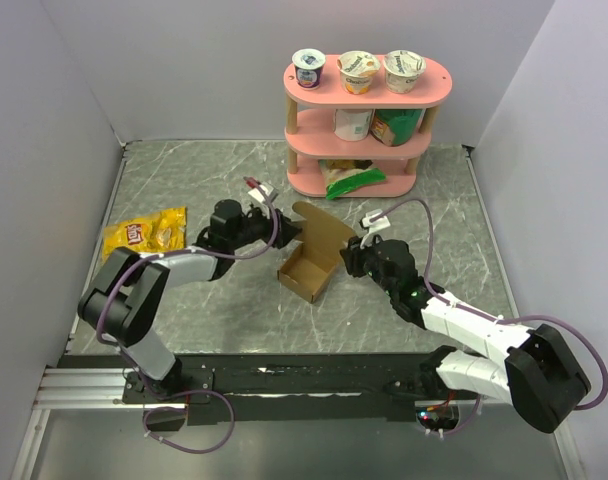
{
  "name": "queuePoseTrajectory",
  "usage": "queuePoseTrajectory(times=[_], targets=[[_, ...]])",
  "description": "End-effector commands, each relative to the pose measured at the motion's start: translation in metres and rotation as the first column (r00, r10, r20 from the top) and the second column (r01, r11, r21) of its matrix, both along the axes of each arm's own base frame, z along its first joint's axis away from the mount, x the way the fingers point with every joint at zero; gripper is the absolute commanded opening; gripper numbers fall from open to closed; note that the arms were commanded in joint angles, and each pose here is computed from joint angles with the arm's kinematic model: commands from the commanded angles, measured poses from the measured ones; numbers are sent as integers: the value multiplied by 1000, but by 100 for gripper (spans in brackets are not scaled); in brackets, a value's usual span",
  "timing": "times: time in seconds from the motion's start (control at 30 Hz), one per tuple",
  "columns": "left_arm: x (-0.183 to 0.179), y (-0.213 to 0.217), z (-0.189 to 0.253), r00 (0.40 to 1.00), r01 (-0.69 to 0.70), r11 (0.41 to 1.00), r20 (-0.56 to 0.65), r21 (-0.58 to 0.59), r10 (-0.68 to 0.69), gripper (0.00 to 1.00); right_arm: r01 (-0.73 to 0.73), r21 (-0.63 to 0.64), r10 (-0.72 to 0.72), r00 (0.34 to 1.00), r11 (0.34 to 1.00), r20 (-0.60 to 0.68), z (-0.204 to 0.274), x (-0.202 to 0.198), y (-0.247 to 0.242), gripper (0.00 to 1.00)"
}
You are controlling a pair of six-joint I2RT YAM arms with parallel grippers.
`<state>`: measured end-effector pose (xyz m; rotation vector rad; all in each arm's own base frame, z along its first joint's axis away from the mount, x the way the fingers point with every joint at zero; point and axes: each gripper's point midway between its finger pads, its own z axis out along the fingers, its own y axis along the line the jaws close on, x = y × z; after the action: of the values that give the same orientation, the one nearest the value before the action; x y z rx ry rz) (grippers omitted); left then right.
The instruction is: Fold the paper box
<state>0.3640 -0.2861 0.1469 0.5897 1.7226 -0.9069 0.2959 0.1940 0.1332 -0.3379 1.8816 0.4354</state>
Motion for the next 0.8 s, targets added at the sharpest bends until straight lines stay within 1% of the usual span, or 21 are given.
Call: queuePoseTrajectory(times=[0.0, 0.07, 0.1, 0.17, 0.2, 0.3, 0.37, 0.4, 0.47, 0.5, 0.63, 0.77], targets=[[2, -22, 18, 994, 9, 1000, 113, 6, -10, 48, 44, 23, -45, 999, 999, 26, 13, 8, -3, 33], [1, -21, 16, 993, -17, 1000, 113, 6, 16, 43, 46, 21, -46, 999, 999, 23, 13, 8, -3, 26], [-2, -23, 16, 994, -21, 1000, 110, -1, 21, 38, 42, 24, -43, 999, 999, 23, 13, 8, -2, 24], [-2, -21, 18, 992, -59, 998, 114, -12, 60, 32, 43, 29, -44, 999, 999, 24, 14, 10, 0, 12], [-6, -25, 19, 992, -55, 998, 111, -18, 56, 29, 42, 28, -43, 999, 999, 21, 14, 9, 1, 9], [-14, -33, 13, 994, -64, 998, 93, -13, 65, 22, 59, 19, -59, 998, 998, 20, 17, 11, 5, 6], [-14, -34, 8, 992, -99, 995, 83, -6, 99, 19, 74, 10, -74, 997, 997, 19, 18, 13, 8, 4], [-17, -37, 6, 991, -110, 994, 70, -8, 110, 13, 73, 10, -73, 997, 997, 23, 19, 14, 10, 0], [-13, -33, 1, 984, -171, 985, 53, -6, 171, 7, 97, 11, -97, 995, 995, 27, 20, 16, 11, 0], [-11, -31, 0, 980, -193, 981, 38, -17, 193, 6, 103, 14, -103, 994, 995, 33, 20, 17, 12, 0], [-10, -26, -4, 973, -231, 973, 13, -25, 232, 6, 114, 1, -114, 992, 993, 63, 22, 18, 14, 0], [-15, -21, -4, 970, -242, 970, 14, -34, 243, 26, 66, -22, -63, 993, 998, 97, 23, 16, 18, 0]])
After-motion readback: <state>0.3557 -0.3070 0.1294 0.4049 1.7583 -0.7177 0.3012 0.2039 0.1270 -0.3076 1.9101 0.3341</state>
